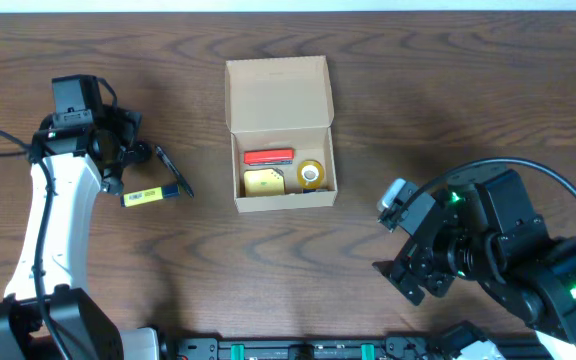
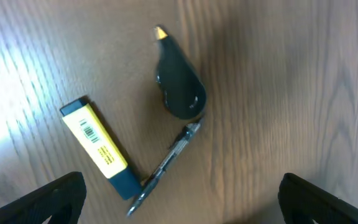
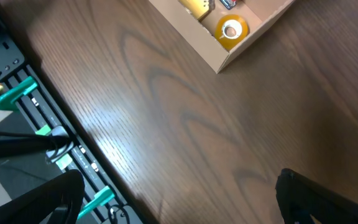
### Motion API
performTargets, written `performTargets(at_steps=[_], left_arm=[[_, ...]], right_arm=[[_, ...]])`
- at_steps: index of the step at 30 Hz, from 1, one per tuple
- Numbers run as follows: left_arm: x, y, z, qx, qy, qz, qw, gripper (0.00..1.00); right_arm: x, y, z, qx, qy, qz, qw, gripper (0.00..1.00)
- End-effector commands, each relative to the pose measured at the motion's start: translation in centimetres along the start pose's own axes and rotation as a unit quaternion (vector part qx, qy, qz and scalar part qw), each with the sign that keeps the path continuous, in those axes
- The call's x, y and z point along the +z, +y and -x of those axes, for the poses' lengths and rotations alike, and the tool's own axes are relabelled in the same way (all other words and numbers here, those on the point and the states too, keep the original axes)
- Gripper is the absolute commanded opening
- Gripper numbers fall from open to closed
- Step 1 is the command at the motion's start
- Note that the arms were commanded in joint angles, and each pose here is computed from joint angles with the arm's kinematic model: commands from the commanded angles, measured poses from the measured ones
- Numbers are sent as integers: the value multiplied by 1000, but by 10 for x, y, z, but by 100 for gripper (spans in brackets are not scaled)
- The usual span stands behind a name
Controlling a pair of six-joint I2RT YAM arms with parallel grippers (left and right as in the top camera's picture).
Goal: Pack container
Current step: 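Grasp the black correction-tape dispenser with the left gripper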
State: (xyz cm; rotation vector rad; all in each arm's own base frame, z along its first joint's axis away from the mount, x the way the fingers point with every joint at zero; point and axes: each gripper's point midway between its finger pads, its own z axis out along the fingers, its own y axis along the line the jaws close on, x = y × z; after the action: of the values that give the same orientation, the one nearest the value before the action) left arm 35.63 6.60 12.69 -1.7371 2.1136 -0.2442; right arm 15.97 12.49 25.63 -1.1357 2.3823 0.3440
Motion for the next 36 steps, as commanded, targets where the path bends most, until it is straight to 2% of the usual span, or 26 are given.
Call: performTargets(at_steps=[1, 7, 11, 19, 36], left_arm=[[16, 10, 3, -67, -11, 37, 997, 99], [47, 11, -3, -74, 24, 115, 990, 97], [59, 0, -1, -79, 36, 141, 986, 97], [83, -20, -1, -111, 56, 156, 980, 97], [126, 1, -4, -137, 68, 203, 967, 100]], right_arm=[[0, -1, -1, 10, 0, -1, 1000, 99], [0, -1, 0, 10, 0, -1, 1000, 99], [0, -1, 0, 10, 0, -1, 1000, 99], [0, -1, -1, 10, 0, -1, 1000, 99], [0, -1, 0, 10, 0, -1, 1000, 99]])
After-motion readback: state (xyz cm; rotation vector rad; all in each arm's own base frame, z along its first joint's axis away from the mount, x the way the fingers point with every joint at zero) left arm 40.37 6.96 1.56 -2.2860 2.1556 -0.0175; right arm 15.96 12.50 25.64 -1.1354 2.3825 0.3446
